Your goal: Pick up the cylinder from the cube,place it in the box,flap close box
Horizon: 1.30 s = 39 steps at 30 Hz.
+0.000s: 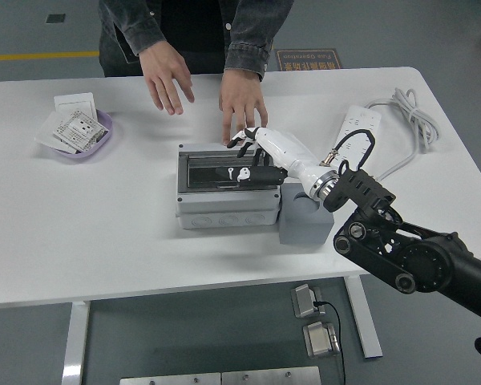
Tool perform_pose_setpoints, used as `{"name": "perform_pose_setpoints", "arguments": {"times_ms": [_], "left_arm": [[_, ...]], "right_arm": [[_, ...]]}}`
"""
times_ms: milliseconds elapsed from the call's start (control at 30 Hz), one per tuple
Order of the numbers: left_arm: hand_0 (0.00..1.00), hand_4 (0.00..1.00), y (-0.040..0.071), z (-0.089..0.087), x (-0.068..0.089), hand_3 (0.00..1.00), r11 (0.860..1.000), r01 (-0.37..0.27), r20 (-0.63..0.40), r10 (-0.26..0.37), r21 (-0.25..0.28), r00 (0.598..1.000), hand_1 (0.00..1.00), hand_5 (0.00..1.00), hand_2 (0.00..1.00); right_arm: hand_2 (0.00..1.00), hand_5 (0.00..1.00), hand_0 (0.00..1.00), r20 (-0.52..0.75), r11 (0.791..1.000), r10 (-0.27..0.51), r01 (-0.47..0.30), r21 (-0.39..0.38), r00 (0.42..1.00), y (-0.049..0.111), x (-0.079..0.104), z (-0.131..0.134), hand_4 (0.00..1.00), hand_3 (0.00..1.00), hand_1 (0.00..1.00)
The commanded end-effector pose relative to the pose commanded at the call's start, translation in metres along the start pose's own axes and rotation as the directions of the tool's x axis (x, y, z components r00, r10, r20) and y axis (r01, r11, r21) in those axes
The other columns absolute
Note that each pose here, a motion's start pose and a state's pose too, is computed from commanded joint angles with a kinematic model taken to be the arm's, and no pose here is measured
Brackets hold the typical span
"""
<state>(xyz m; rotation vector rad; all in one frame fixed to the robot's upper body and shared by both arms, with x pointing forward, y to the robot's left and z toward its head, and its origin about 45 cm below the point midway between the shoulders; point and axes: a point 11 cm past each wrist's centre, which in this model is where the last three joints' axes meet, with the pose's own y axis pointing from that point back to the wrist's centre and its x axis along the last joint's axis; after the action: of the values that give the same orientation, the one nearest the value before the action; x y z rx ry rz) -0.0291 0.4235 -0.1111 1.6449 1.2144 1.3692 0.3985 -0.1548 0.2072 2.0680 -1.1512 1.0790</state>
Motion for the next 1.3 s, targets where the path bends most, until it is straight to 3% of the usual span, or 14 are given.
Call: {"name": "perform_pose_setpoints", "arguments": {"times_ms": [300,500,733,933,1067,1200,1300], "left_arm": [[0.628,0.716,-0.001,-0.004,0.002,0.617,1.000,-0.002,-0.005,0.002,0.008,1.000,0.681,0.431,0.630],[0.627,0.717,-0.002,-0.010,0.006,0.616,1.000,-0.007,-0.016,0.007,0.020,1.000,0.681,0.429,0.629],[0.627,0.717,-0.005,-0.022,0.010,0.615,0.999,-0.013,-0.027,0.014,0.040,1.000,0.680,0.426,0.628],[0.627,0.717,-0.005,-0.024,0.015,0.615,0.999,-0.022,-0.032,0.023,0.039,0.999,0.680,0.422,0.627],[0.627,0.717,-0.005,-0.021,0.020,0.616,0.999,-0.029,-0.037,0.030,0.032,0.999,0.680,0.422,0.626],[0.628,0.717,-0.005,-0.019,0.024,0.618,0.999,-0.034,-0.043,0.035,0.026,0.998,0.680,0.421,0.626],[0.628,0.717,-0.004,-0.018,0.024,0.618,0.999,-0.033,-0.045,0.034,0.024,0.998,0.680,0.421,0.626]], "right_arm": [[0.553,0.751,0.284,0.049,0.991,0.128,-0.126,-0.041,0.991,0.024,0.020,0.014,0.904,0.698,0.367],[0.542,0.733,0.281,0.147,0.958,0.285,-0.278,-0.062,0.947,0.055,0.045,0.021,0.886,0.696,0.358],[0.537,0.730,0.282,0.322,0.881,0.474,-0.447,-0.159,0.820,0.101,0.067,0.049,0.884,0.691,0.358],[0.530,0.726,0.280,0.469,0.784,0.615,-0.551,-0.284,0.634,0.140,0.072,0.086,0.882,0.684,0.358],[0.521,0.725,0.280,0.522,0.726,0.676,-0.591,-0.352,0.520,0.155,0.081,0.102,0.884,0.679,0.359],[0.525,0.726,0.316,0.557,0.696,0.702,-0.591,-0.408,0.443,0.162,0.080,0.111,0.888,0.680,0.365],[0.525,0.726,0.316,0.559,0.683,0.714,-0.595,-0.423,0.422,0.165,0.082,0.113,0.888,0.680,0.365]]}}
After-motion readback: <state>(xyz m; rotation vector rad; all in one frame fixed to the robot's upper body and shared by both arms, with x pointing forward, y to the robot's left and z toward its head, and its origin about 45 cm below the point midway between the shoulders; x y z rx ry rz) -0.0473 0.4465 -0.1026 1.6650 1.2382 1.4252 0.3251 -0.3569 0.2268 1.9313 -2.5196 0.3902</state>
